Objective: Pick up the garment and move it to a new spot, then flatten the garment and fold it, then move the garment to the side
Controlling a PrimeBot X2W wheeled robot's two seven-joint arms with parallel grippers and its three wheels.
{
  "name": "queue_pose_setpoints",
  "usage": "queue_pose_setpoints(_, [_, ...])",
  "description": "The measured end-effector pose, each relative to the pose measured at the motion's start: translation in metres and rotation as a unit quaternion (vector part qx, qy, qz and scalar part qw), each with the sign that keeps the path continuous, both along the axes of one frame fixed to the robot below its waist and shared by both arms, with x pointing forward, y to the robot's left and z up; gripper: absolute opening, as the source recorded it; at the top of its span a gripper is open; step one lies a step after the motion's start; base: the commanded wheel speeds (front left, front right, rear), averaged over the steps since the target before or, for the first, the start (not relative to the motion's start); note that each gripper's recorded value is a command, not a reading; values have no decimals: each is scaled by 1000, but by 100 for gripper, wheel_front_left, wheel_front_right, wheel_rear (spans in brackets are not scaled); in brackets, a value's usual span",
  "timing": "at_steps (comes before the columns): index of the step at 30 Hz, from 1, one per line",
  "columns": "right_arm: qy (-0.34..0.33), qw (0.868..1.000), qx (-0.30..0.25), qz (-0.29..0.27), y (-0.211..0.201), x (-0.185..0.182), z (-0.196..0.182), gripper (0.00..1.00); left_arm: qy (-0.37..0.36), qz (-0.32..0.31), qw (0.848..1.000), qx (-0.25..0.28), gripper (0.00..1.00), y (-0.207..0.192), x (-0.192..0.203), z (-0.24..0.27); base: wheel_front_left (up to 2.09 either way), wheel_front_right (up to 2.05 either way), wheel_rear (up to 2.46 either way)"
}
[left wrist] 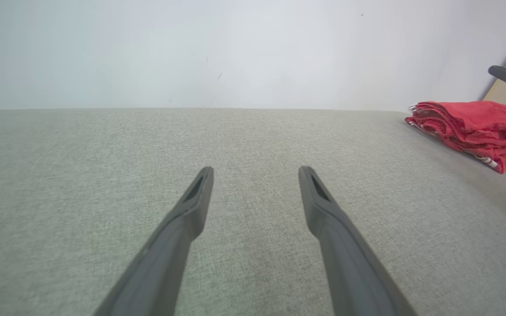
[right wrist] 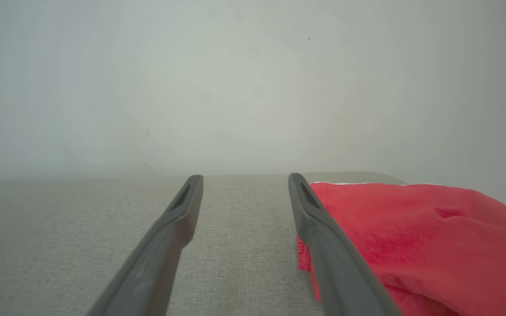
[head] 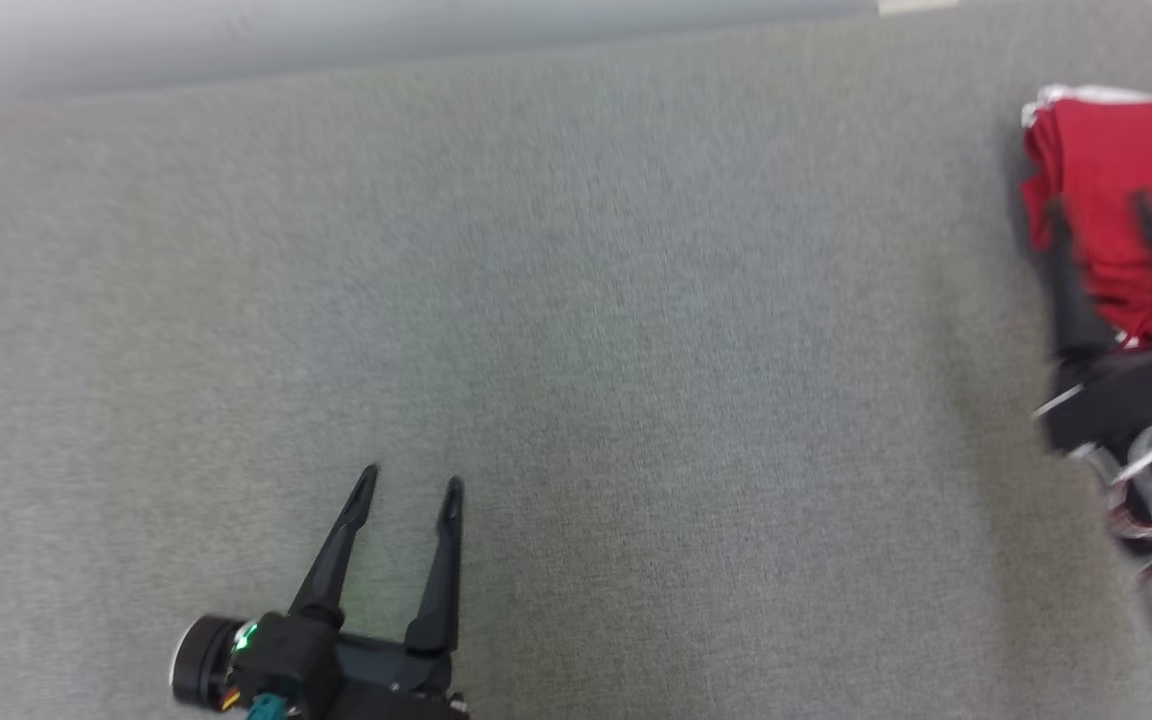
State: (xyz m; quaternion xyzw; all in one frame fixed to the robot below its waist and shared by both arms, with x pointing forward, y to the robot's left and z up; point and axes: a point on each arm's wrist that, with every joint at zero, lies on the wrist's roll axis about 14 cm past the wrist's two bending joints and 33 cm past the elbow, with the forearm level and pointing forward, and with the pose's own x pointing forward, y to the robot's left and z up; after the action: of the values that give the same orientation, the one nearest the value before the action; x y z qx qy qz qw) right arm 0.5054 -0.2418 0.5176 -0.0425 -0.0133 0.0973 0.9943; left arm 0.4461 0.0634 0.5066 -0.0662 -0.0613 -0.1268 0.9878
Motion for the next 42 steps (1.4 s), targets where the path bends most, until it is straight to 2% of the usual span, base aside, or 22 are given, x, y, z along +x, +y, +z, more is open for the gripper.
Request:
queue_pose_setpoints(8, [-42, 996, 24, 73, 73, -36, 24, 100, -10, 52, 998, -22, 100, 32, -24, 22, 0, 0, 0])
queue_pose_setpoints(15, [-83, 992, 39, 92, 103, -77, 46, 100, -36, 87, 995, -28, 100, 57, -53, 45, 0, 0, 0])
queue_pose_setpoints(23, [-109, 989, 66, 81, 109, -120, 58, 100, -86, 108, 990, -9, 100, 77, -85, 75, 0, 0, 0])
queue_pose_setpoints(33, [-76, 993, 78, 43, 93, -159, 31, 100, -74, 132, 988, 8, 100, 102, -111, 64, 0, 0, 0])
queue_pose_setpoints(42, [-60, 992, 97, 55, 107, -178, 21, 100, -66, 127, 990, 15, 100, 104, -120, 57, 0, 0, 0])
